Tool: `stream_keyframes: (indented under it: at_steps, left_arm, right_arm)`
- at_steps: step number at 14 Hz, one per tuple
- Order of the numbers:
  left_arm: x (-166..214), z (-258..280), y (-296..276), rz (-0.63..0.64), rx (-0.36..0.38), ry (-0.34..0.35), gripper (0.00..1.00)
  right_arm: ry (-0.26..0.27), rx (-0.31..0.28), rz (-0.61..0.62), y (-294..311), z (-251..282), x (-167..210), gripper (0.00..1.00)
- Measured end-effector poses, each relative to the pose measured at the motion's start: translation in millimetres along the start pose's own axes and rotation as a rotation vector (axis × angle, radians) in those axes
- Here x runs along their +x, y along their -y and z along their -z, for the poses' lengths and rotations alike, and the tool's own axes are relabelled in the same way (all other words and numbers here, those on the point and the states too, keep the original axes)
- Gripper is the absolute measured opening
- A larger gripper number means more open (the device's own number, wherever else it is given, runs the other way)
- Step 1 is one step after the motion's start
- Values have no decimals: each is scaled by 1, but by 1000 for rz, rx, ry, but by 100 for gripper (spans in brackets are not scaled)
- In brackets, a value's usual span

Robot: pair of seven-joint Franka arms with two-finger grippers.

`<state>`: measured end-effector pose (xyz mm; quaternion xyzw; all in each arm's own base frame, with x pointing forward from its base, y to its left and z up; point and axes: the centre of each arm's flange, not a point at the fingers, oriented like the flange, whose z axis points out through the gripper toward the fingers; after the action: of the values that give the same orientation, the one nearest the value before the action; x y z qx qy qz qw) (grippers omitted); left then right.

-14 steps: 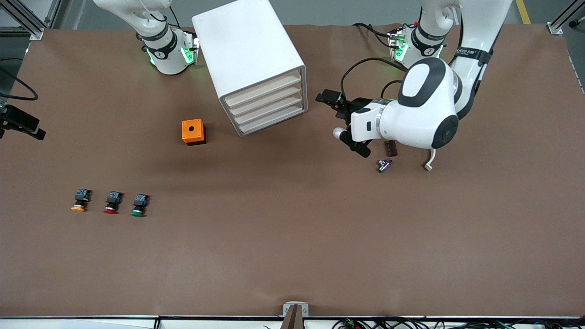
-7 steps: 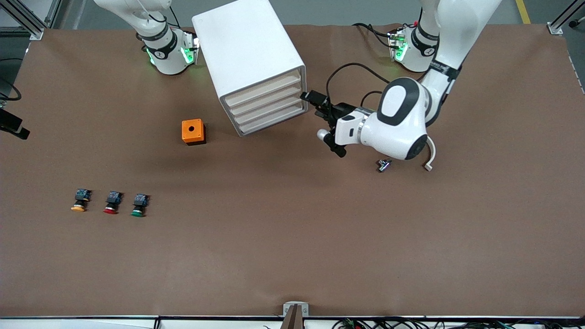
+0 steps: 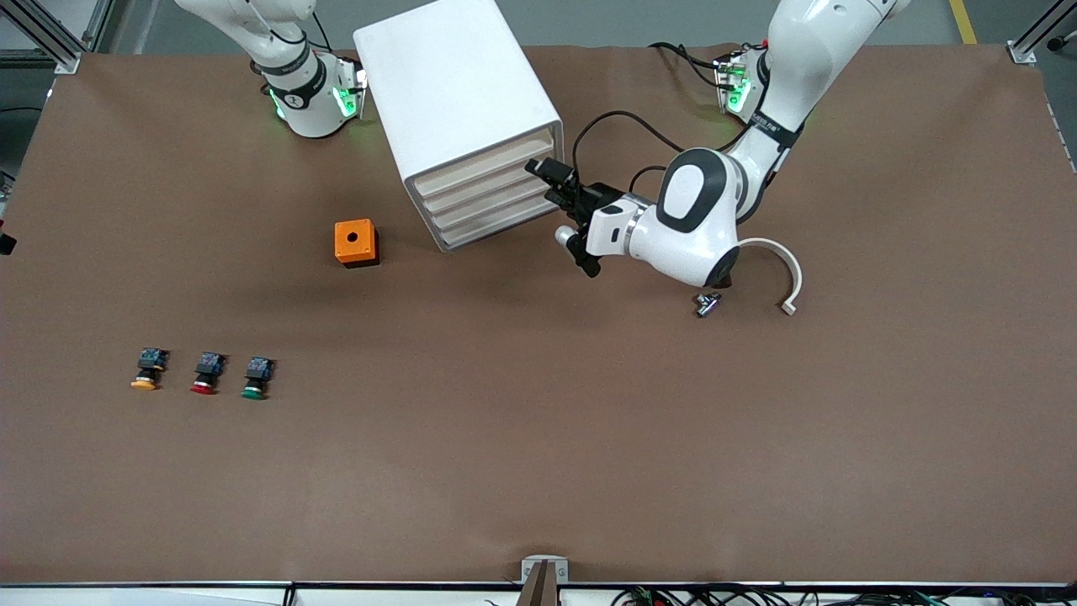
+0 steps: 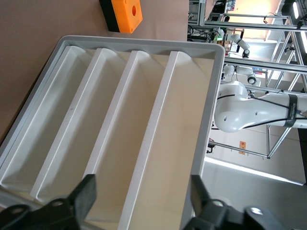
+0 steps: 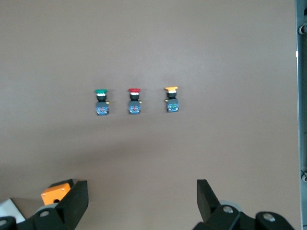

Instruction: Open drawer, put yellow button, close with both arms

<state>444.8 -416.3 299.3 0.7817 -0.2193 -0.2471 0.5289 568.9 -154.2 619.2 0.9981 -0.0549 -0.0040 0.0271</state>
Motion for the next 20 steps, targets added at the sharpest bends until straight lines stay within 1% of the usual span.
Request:
stream_keyframes:
  at_steps: [1,2,3,4,5,6,7,10,12,14,16,19,20]
  left_arm:
    - [0,-4,2,-9,-2,3,73]
    - [1,-7,5,-10,-6,5,72]
    - [1,-11,8,-13,-15,6,68]
    - [2,-14,12,-12,-26,6,67]
    - [2,-18,16,-13,-37,7,63]
    - [3,-23,18,-9,-48,9,63]
    - [3,-28,19,-5,-58,11,59]
    - [3,-41,19,11,-90,11,58]
    - [3,-52,17,16,-103,16,58]
    - [3,-61,17,11,-99,7,58]
    - [2,-75,20,-1,-111,-6,57]
    - [1,-94,21,3,-119,-30,57]
    - [1,-99,20,5,-120,-37,55]
  right_arm:
    - [20,1,14,-9,-13,5,100]
    - [36,1,18,-17,-26,10,100]
    - [48,0,14,-27,-41,16,100]
    - [57,0,9,-35,-55,22,100]
    - [67,-1,10,-43,-69,27,100]
    - [78,0,15,-48,-84,32,100]
    - [83,-1,19,-52,-98,37,100]
    - [74,-7,42,-62,-149,50,100]
    - [62,-12,49,-65,-186,52,100]
    - [72,-10,54,-64,-216,50,100]
    - [83,-7,58,-63,-239,48,100]
    - [83,-8,79,-63,-277,43,100]
    - [79,-9,89,-64,-292,40,100]
